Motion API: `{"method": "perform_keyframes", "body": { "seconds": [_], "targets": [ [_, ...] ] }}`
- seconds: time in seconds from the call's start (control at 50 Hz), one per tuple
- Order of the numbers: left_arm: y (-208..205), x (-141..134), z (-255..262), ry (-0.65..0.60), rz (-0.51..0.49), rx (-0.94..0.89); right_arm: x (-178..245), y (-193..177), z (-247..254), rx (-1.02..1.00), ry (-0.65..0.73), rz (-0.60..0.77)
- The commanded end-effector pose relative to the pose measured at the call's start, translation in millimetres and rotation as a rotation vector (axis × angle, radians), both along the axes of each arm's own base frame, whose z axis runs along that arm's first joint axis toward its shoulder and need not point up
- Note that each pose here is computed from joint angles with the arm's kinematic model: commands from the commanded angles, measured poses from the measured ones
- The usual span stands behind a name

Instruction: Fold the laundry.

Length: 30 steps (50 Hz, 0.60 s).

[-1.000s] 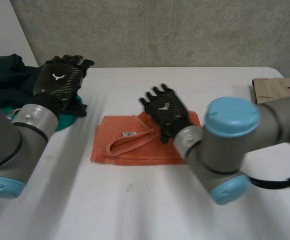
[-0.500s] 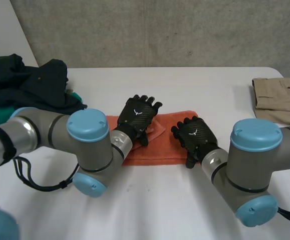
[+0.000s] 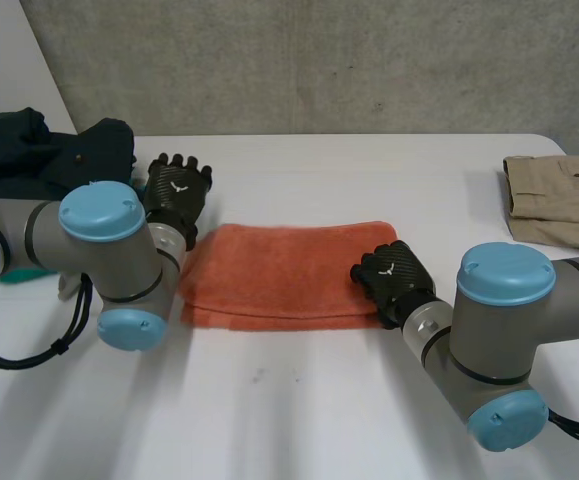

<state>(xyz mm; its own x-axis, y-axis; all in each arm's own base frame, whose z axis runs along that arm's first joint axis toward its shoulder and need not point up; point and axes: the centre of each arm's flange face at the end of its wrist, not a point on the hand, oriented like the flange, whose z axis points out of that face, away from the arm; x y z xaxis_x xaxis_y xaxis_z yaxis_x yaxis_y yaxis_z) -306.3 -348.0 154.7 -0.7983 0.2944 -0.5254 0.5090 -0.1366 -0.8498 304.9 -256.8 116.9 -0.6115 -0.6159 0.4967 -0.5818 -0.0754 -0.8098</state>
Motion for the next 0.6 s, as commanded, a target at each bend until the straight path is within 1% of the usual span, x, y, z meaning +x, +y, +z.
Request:
{"method": "perform_keyframes", "body": {
  "seconds": [0.02,0.06,0.08,0.14,0.16,0.22,0.28,0.3,0.36,0.38,0.4,0.44,0.46,0.5,0.52,0.6],
  "targets": [
    [33,-12,17,0.010,-0.064,-0.001,-18,-11,1,-0.032,0.078,-0.093],
    [40,-8,26,0.015,-0.066,-0.007,-27,-14,1,-0.041,0.114,-0.118],
    [43,-6,27,0.017,-0.066,-0.003,-36,-16,2,-0.058,0.156,-0.133],
    [54,0,39,0.039,-0.067,-0.006,-47,-21,12,-0.116,0.228,-0.139],
    [56,2,43,0.047,-0.068,-0.008,-55,-27,21,-0.172,0.290,-0.142],
    [63,7,55,0.092,-0.075,-0.013,-58,-35,35,-0.273,0.371,-0.131],
    [67,11,64,0.136,-0.079,-0.014,-46,-37,48,-0.368,0.390,-0.090],
    [68,12,66,0.146,-0.079,-0.014,-28,-32,57,-0.435,0.371,-0.033],
    [67,17,74,0.175,-0.066,-0.023,11,-9,69,-0.522,0.299,0.102],
    [66,18,76,0.181,-0.063,-0.024,33,7,75,-0.570,0.244,0.199],
    [66,19,76,0.185,-0.060,-0.025,42,14,76,-0.584,0.223,0.242],
    [66,22,78,0.193,-0.053,-0.024,59,31,64,-0.580,0.191,0.346],
    [67,22,78,0.193,-0.051,-0.024,72,45,45,-0.555,0.169,0.449],
    [68,23,78,0.196,-0.050,-0.021,80,56,33,-0.531,0.155,0.521],
    [68,24,78,0.198,-0.050,-0.021,87,70,22,-0.512,0.141,0.595],
    [69,23,78,0.217,-0.053,-0.012,95,85,7,-0.472,0.126,0.665]
  ]
}}
